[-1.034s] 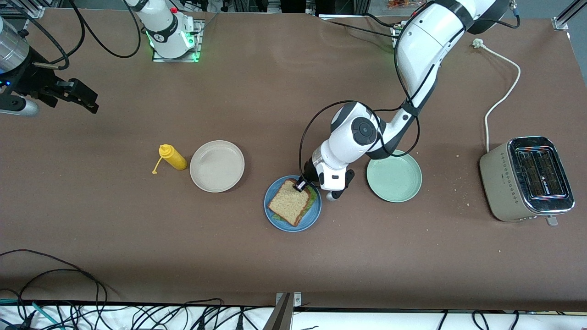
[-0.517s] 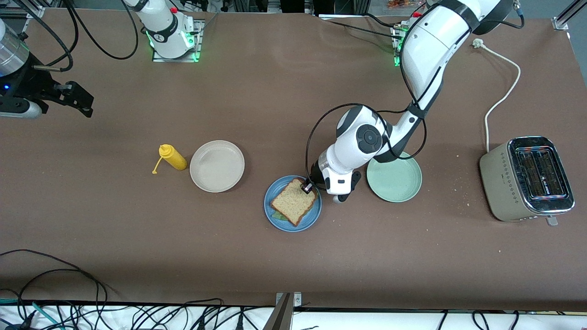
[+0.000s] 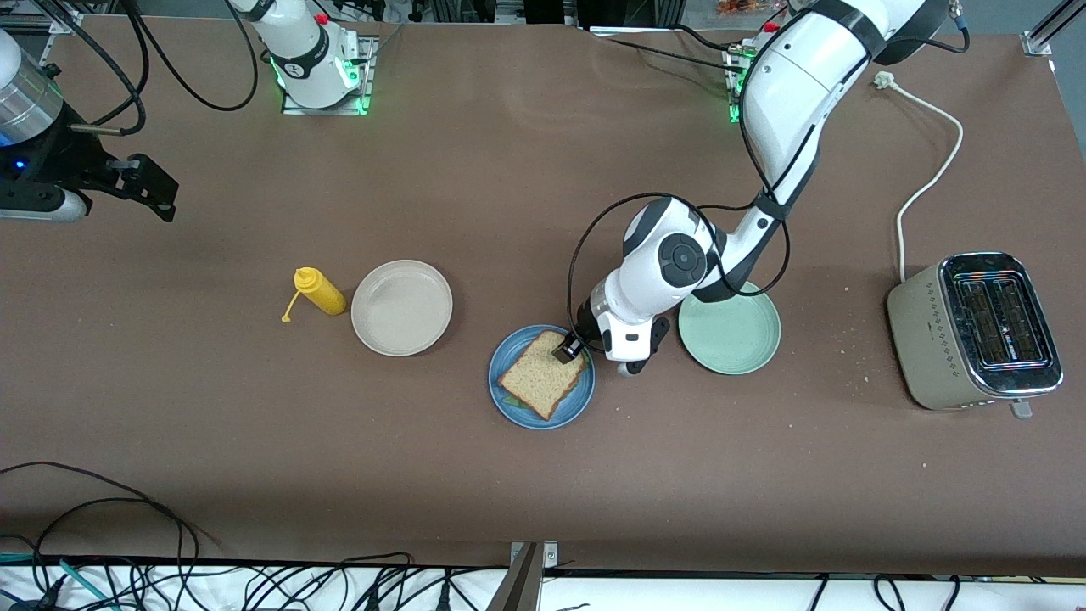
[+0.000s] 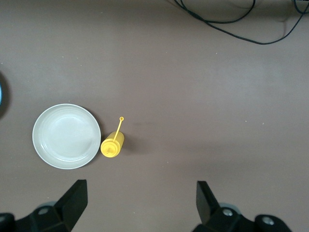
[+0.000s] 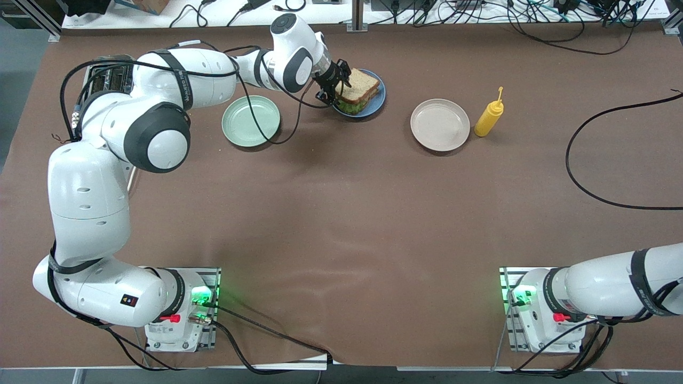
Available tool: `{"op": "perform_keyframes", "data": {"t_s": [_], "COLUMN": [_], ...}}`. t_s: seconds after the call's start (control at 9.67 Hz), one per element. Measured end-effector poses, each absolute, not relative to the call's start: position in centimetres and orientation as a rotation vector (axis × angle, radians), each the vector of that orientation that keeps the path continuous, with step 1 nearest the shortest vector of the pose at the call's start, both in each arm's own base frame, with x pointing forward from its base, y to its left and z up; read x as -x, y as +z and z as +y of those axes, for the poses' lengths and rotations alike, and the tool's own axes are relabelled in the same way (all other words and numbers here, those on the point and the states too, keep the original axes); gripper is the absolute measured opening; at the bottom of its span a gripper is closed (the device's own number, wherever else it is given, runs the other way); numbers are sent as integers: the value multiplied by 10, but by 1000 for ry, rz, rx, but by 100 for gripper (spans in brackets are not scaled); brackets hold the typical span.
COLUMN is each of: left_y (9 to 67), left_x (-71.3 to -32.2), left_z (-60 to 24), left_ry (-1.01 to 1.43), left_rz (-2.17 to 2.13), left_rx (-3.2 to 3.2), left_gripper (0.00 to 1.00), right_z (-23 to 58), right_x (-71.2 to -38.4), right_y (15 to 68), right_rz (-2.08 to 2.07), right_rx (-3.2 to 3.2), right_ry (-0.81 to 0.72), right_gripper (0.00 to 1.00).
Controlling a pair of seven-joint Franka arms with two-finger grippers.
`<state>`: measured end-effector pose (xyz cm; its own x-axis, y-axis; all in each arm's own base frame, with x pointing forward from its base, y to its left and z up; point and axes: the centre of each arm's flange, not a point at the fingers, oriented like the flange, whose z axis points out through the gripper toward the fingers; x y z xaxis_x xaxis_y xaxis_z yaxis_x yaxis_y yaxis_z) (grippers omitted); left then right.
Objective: Make sandwich in blue plate with both arms
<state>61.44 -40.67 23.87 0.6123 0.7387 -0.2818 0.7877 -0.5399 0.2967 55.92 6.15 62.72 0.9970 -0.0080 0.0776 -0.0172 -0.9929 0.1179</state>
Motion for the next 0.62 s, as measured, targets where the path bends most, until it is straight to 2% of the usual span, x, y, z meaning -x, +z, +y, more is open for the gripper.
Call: {"op": "perform_keyframes", "data": {"t_s": [0.21,0.31,0.62], "left_y": [232,229,251], "left_x": [-610,-609,-622], "left_z": [-404,-401,-362], "left_ry": [-210,-215,-306], "left_rz": [1214,1206,1168], "left_rx": [-2512,-2555,-2700], "left_gripper": [96,100,100], "right_z": [59,59,57], "right_x": [-559,-559,-558], "right_y": [627,627,620], "right_rz": [-30,-32,-41], "right_rx": [-3020,-3020,-3017], "right_ry": [114,108,69], "right_gripper": [100,100,100]}}
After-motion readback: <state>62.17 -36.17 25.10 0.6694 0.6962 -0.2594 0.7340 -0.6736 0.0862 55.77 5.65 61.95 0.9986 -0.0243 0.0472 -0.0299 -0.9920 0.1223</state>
